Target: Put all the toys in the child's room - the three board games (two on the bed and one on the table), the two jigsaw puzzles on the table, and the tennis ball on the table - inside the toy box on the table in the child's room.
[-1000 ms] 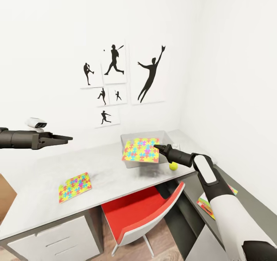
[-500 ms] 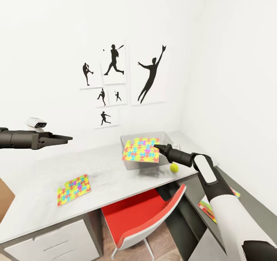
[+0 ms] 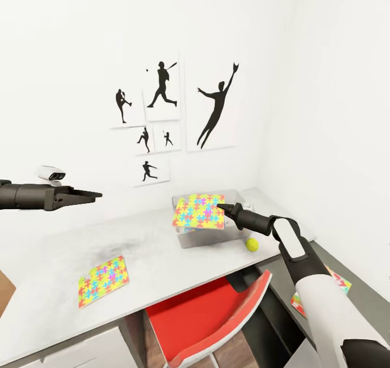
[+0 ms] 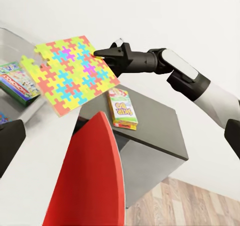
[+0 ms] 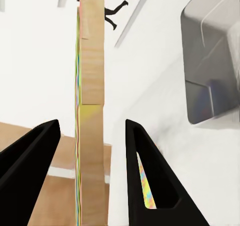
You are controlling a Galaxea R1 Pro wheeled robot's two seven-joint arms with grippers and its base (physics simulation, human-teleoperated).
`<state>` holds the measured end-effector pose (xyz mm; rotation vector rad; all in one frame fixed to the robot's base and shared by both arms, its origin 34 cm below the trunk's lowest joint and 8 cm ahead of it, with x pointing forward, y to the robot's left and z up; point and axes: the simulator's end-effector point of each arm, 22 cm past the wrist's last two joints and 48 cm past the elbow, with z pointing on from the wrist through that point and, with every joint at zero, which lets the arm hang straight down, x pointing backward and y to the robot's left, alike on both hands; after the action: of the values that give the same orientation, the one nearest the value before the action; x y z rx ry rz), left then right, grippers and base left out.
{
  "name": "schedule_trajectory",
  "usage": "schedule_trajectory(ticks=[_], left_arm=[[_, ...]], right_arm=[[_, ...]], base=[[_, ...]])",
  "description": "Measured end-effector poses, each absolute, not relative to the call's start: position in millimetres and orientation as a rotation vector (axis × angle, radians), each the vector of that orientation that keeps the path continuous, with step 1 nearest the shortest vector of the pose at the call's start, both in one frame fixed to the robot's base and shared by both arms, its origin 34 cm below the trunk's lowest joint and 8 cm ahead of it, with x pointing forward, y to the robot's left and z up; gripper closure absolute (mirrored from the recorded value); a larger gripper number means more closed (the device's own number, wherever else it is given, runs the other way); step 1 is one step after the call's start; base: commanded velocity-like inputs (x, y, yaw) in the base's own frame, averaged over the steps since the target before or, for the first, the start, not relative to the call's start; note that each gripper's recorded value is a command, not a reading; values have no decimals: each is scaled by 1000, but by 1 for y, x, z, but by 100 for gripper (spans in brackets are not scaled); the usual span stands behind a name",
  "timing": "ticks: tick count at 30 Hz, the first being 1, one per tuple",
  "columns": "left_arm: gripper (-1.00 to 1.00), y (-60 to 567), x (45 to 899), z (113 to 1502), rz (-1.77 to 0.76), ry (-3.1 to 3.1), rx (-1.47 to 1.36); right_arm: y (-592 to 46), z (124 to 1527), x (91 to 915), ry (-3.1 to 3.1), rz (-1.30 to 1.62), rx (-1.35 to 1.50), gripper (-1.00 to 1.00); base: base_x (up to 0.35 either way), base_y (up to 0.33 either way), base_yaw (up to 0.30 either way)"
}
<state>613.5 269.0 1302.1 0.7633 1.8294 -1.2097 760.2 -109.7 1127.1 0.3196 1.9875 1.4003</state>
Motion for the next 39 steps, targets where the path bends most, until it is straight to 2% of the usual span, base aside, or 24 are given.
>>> schedule_trajectory(ticks=[13,24,39], left_arm=[[-100,269,611,1307,-1204,1822,768],[-100,269,610,1307,-1204,1821,768],[-100,265,592,1260,-1282,1896,726]], right_arm=[[-110,1134,759,1979,1398,313,100],[-110,1133,759,1981,1395,313,100],[-111,1134,759,1980,1394,313,100]], base=[[50,5,-166],[31,3,-7],[4,1,70]])
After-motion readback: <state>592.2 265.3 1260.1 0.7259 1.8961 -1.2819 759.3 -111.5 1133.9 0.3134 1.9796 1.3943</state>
